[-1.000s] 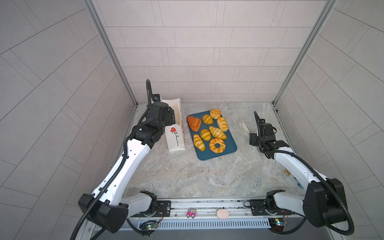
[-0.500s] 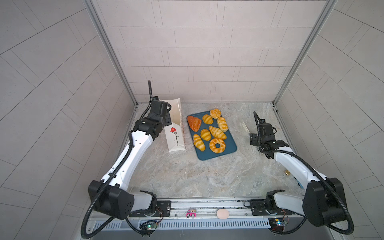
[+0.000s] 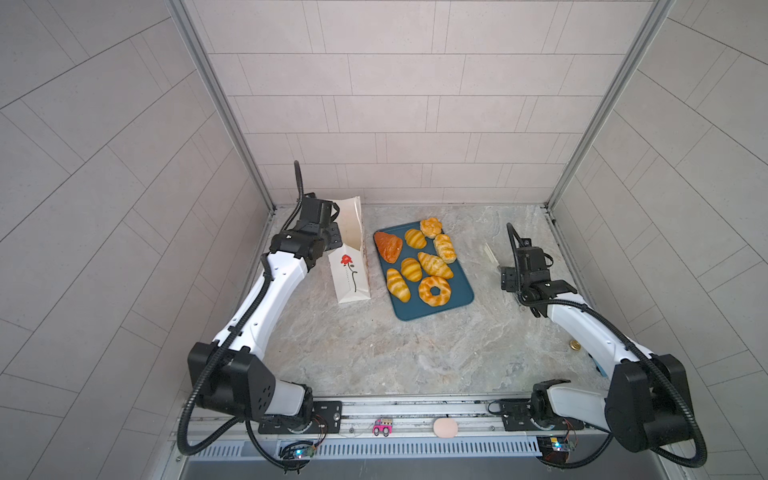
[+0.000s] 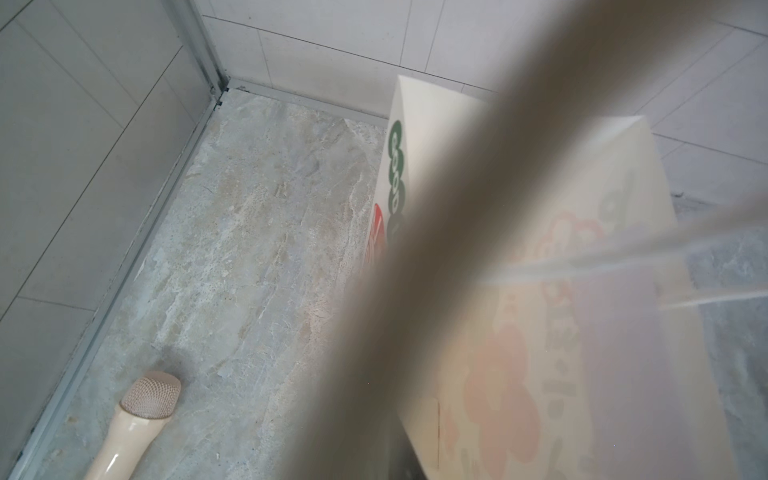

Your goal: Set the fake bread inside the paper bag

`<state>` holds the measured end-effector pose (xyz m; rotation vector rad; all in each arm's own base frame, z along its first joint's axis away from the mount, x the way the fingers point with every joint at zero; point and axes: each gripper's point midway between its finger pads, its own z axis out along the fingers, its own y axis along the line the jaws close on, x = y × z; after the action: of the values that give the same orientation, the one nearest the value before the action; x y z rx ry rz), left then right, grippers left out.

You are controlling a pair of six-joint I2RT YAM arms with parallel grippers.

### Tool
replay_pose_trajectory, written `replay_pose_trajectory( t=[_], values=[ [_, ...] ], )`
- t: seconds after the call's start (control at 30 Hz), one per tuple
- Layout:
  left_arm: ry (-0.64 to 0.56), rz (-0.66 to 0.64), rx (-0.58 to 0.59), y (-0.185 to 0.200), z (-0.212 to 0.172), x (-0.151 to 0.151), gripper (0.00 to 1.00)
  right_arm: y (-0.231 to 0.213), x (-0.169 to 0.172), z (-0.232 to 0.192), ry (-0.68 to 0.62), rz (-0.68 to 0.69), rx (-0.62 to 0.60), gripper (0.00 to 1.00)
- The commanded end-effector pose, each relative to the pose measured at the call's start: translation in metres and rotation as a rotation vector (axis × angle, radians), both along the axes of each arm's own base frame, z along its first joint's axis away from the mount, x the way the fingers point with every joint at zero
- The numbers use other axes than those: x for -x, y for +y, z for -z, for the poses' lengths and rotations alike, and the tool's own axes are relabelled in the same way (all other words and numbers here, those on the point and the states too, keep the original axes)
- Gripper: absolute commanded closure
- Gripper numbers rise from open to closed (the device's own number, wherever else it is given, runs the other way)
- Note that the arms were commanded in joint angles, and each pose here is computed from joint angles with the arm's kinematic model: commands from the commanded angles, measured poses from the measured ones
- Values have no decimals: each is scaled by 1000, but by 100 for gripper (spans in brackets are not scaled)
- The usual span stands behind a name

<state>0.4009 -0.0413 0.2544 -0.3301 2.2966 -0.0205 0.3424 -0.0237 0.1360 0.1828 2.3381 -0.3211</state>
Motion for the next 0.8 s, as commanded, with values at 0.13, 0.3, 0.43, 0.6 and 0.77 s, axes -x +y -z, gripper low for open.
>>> replay_pose_trajectory(
  t=[0.13, 0.3, 0.43, 0.6, 0.77],
  values=[
    [-40, -12, 58, 2, -11, -18, 100, -16, 5, 1, 17, 61, 19, 19],
    [-33, -9, 81, 3, -9, -30, 100, -20, 4, 5, 42, 70, 24, 18],
    [-35, -15, 82, 4, -10, -38, 100, -22, 3, 6, 56, 72, 29, 18],
    [-39, -14, 89, 4, -12, -46, 100, -27, 3, 17, 91, 87, 27, 18],
    [-30, 0, 104, 0, -7, -50, 100, -31, 3, 26, 122, 87, 7, 20]
  ],
)
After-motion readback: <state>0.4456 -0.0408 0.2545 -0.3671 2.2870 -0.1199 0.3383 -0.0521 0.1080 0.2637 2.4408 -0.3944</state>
